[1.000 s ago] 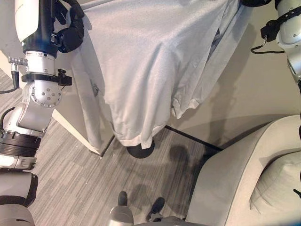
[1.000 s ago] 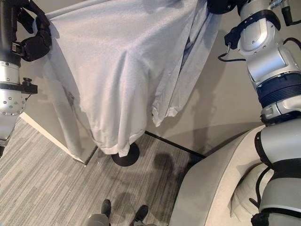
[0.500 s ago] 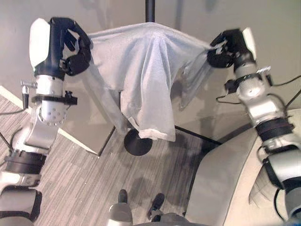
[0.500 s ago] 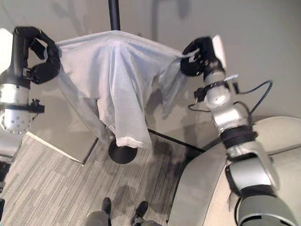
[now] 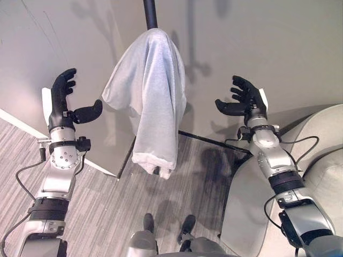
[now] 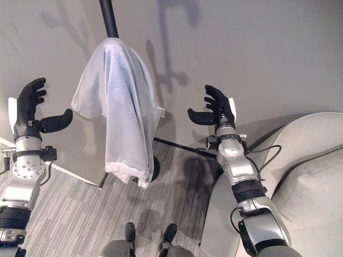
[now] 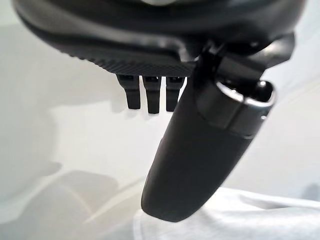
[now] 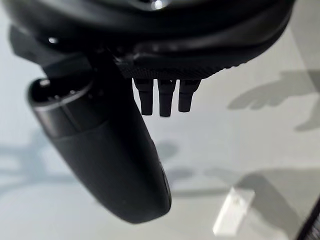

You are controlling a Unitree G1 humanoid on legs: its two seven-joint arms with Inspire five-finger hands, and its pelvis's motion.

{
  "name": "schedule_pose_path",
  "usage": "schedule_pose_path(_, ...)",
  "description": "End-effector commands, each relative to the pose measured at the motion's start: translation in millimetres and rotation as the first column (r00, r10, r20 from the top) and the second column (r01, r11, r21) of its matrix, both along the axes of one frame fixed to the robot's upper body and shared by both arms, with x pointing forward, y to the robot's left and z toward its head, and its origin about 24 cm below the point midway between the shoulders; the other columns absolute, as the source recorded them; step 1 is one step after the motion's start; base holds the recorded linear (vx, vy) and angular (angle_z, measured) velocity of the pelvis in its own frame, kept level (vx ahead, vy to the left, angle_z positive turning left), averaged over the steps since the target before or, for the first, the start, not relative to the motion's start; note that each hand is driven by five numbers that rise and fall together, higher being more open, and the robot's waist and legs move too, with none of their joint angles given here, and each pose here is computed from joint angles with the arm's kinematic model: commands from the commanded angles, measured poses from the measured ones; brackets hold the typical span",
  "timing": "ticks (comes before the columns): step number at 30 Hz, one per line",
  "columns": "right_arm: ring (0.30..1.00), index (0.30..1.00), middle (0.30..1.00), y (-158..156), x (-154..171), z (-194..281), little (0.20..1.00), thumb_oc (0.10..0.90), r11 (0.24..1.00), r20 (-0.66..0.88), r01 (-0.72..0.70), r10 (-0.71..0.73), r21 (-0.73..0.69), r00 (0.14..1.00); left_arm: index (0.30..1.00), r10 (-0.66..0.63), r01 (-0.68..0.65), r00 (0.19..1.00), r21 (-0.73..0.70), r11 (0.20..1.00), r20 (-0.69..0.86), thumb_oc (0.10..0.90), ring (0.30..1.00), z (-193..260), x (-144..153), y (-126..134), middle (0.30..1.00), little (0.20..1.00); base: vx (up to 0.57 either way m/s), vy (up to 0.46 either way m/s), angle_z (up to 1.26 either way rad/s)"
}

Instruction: Hang the clothes on the sofa on the clothes rack.

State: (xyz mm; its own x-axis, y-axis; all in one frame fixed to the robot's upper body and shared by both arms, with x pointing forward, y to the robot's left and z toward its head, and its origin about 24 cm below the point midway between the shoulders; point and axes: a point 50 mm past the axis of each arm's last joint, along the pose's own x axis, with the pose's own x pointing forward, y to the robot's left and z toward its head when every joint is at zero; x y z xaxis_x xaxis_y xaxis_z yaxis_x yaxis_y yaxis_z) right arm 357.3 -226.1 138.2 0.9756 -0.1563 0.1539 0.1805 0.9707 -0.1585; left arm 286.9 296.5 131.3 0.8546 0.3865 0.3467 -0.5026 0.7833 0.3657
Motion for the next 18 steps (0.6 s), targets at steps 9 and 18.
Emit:
schedule_pose_path(9, 0.900, 0.900, 0.900, -54, -107, -105, 0.900, 0.800, 0.981, -0.299, 0.013, -0.072, -0.194, 0.951, 0.900, -0.152, 0.056, 0.952, -0.336, 0.940, -0.267, 0.800, 0.900, -102, -73, -9, 0.900, 0.900, -0.02, -0.013, 0.00)
schedule_pose_path(18, 0.900, 0.900, 0.900, -11, -213, -258, 0.900, 0.800, 0.995, -0.825, 0.095, -0.089, -0.043, 0.559, 0.900, -0.265, -0.084, 0.573, -0.377, 0.923, -0.775, 0.800, 0.900, -237, -138, -58, 0.900, 0.900, -0.02, -0.007, -0.11)
